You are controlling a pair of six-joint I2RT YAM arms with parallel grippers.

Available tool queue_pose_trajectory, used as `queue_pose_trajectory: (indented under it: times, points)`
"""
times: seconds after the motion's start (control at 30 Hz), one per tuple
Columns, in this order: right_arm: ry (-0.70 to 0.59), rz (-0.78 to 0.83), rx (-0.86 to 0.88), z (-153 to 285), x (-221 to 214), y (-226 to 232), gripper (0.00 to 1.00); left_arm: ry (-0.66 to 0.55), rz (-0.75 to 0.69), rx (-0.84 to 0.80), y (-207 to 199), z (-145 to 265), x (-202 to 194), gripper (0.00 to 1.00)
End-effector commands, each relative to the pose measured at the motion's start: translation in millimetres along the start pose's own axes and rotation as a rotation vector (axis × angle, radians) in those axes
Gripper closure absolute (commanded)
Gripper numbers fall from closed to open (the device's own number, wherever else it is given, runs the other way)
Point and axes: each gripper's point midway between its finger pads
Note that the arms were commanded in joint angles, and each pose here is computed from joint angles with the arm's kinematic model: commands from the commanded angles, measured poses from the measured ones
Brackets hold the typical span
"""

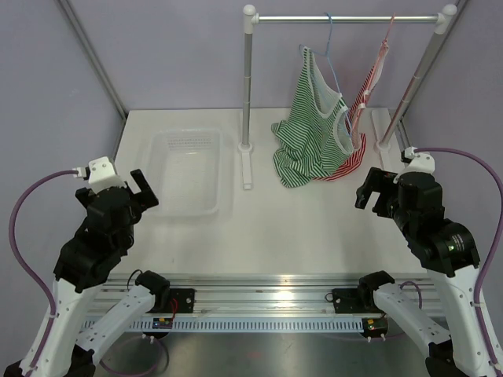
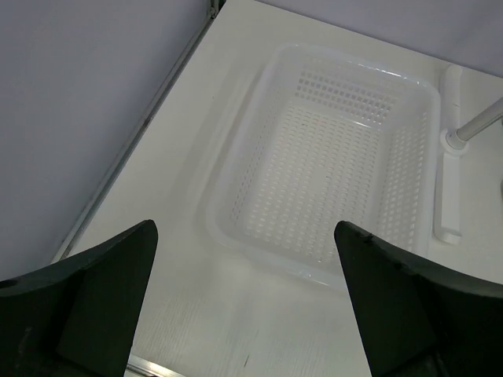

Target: Remove the tank top from the hanger

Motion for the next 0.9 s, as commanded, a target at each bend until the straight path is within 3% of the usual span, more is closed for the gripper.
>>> queue_pose_trajectory:
  times: [0.0,0.27,0.5,0.87]
  points:
    - [-0.055,-0.029,-0.003,3.0,16.4,0.9,0.01,-0.058,0.065,-0.009,-1.9,2.1,13.3,0.01]
    - [-0.150,-0.013,0.078,13.4,51.5,15.4,0.00,-0.034,0.091,-0.063,-11.5,3.8,9.1,0.01]
    - [-0.284,0.029,0.115,19.3,133.0,33.5,0.02,0.013,0.115,-0.147,-27.8,5.0,-1.1,0.01]
    - [-0.326,0.205,0.164,-41.1,243.7,85.0,0.21,0.072,0.063,-0.144,-32.6,-9.4,-30.2,0.01]
Point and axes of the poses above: each gripper's point midway between its finger pads, its own z axis back along the fingers, its own y axis along the line the jaws close on, x = y × z, and after that the axes turned 8 degrees about z, right-handed
